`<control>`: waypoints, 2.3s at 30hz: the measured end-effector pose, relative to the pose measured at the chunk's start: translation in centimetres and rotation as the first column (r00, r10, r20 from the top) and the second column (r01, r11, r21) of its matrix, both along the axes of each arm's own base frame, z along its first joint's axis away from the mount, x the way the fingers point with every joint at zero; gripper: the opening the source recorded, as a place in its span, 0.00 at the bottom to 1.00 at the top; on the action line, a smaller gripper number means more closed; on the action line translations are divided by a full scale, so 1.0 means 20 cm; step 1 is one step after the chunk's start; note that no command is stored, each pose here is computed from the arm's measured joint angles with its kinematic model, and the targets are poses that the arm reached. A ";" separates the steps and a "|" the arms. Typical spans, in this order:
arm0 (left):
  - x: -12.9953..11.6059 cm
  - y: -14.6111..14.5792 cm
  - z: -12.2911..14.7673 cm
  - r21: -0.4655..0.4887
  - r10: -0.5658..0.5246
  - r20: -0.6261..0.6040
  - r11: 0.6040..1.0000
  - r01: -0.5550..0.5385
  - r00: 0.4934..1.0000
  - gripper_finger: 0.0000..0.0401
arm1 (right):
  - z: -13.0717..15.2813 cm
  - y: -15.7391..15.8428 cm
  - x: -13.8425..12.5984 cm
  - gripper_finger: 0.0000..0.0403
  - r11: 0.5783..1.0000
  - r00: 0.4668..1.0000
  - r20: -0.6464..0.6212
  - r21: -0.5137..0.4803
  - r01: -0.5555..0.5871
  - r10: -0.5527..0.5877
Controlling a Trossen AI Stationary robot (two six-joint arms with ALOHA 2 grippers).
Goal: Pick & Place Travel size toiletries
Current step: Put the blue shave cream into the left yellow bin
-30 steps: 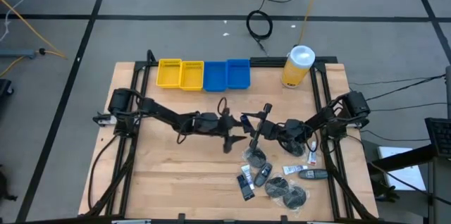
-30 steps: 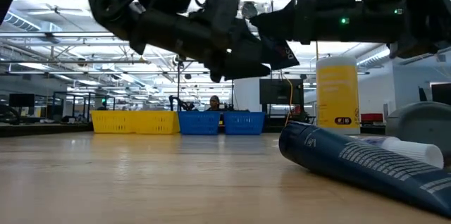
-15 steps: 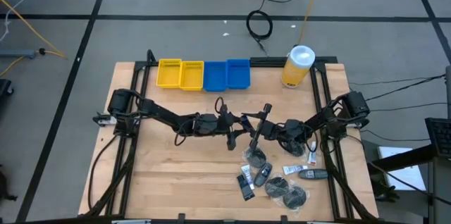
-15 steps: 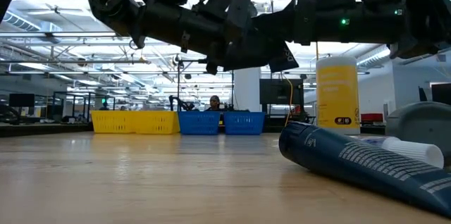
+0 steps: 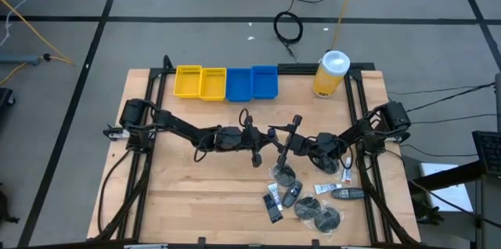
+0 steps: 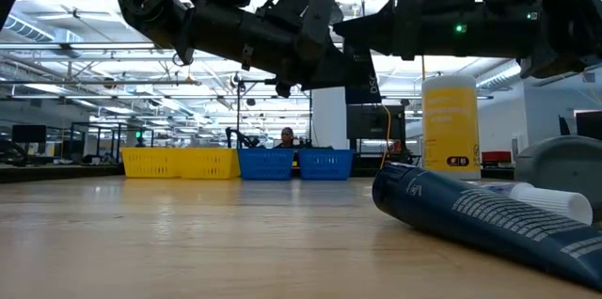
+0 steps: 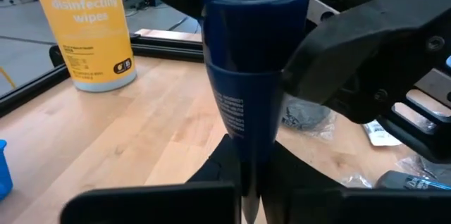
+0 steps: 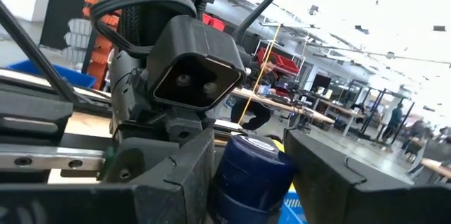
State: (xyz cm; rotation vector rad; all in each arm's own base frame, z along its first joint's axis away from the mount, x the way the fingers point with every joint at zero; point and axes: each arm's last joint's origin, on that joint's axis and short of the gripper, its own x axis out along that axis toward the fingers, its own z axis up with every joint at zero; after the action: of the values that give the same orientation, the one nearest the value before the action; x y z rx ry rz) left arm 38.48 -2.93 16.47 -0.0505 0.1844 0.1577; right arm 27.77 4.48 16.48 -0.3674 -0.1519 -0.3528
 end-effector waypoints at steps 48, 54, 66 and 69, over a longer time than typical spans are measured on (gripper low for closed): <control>-1.02 1.07 0.24 0.043 0.584 -0.720 0.575 -0.817 0.374 0.07 | 0.16 0.21 -0.25 0.66 0.994 0.998 -0.038 -0.098 -0.046 0.042; -1.16 1.23 0.18 -0.027 0.567 -0.748 0.493 -0.869 0.345 0.08 | 0.16 0.21 -0.25 0.66 0.995 0.998 -0.038 -0.086 -0.047 0.044; -1.23 1.35 0.02 -0.293 0.363 -0.789 0.487 -0.823 0.496 0.08 | 0.15 0.21 -0.25 0.66 0.997 0.998 -0.033 -0.060 -0.052 0.050; -1.24 1.36 0.01 -0.343 0.336 -0.776 0.484 -0.805 0.533 0.08 | 0.15 0.21 -0.25 0.66 0.997 0.998 -0.040 -0.060 -0.053 0.051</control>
State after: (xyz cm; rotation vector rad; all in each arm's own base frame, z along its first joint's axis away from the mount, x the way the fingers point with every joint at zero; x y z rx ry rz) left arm 13.70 24.30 16.72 -0.8503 0.9160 0.8661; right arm 22.77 8.66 19.50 -0.4300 -0.1341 -0.2901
